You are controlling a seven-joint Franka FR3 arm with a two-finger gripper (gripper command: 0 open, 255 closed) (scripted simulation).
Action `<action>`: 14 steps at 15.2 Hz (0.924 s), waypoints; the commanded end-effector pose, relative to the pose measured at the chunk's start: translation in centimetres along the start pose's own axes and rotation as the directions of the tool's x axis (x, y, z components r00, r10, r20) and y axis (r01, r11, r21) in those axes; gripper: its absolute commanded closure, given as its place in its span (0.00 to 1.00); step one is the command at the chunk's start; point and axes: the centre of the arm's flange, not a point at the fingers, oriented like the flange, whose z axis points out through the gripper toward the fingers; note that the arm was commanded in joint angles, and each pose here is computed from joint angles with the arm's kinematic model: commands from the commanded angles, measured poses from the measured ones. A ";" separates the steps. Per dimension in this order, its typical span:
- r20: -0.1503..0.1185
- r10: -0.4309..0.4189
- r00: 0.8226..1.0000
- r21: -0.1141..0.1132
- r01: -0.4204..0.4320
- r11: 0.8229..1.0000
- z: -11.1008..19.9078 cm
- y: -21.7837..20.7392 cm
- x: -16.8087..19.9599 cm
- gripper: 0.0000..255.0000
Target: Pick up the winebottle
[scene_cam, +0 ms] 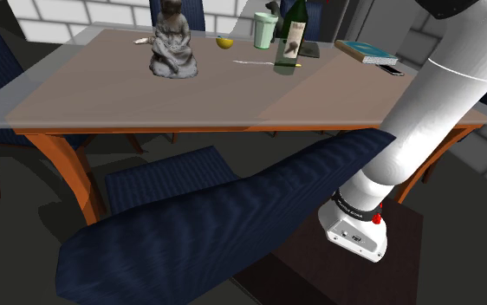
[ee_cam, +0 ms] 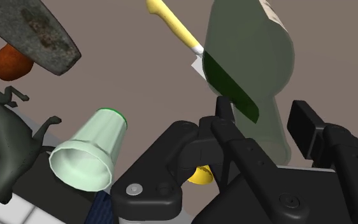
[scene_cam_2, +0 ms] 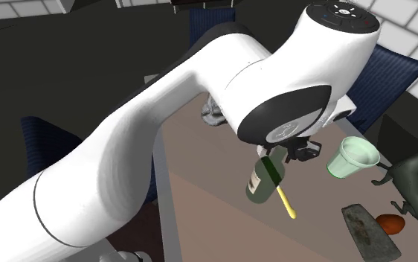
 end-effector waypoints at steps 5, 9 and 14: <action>0.000 0.000 1.000 0.000 0.000 1.000 -3.0 0.2 0.5 1.00; 0.000 0.000 1.000 0.000 0.000 1.000 -5.1 0.3 0.9 1.00; 0.000 0.000 1.000 0.000 0.000 1.000 -7.2 0.4 1.3 1.00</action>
